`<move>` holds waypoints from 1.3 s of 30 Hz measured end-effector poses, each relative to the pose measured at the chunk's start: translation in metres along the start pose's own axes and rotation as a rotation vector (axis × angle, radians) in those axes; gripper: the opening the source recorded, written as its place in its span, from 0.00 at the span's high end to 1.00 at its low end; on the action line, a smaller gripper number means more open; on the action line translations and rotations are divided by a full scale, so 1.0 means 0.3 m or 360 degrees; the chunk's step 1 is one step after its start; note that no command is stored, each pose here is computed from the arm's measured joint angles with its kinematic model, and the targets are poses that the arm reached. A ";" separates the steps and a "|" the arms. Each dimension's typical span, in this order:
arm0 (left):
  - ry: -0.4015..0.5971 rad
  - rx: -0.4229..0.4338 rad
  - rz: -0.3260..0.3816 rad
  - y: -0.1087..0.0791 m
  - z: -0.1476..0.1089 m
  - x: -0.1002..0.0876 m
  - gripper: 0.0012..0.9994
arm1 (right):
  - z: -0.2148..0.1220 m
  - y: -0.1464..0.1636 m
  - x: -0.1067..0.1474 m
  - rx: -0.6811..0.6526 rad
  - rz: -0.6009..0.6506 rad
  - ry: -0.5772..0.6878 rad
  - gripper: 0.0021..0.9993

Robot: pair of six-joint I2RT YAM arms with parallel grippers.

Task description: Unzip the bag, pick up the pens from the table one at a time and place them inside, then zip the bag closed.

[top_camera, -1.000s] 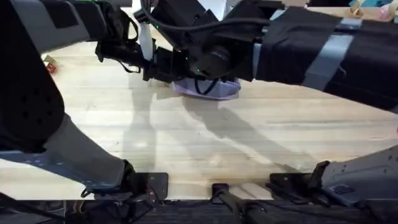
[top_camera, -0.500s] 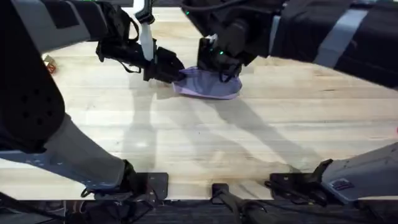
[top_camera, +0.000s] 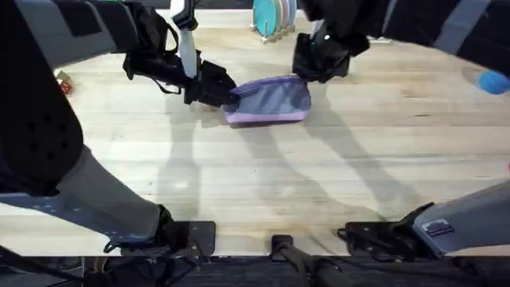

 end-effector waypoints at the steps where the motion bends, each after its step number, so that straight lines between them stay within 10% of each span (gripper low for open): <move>1: -0.0001 0.0006 -0.0004 -0.002 0.001 -0.001 0.96 | 0.004 -0.018 -0.007 0.0007 0.0013 0.0008 0.97; 39: -0.0046 0.0098 -0.0062 -0.011 0.037 0.003 0.96 | 0.208 -0.219 0.100 -0.0057 0.0353 0.0294 0.97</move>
Point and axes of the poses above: each hand's point on the last joint's axis, 136 mm out from that joint toward the fingers, its own z axis out along the fingers, its own y axis along the line the jaws close on, x = y × z, the point moved 9 cm from there along -z, back along the fingers, and after that the axes turned 10 degrees about -z, right-handed, at the moved point
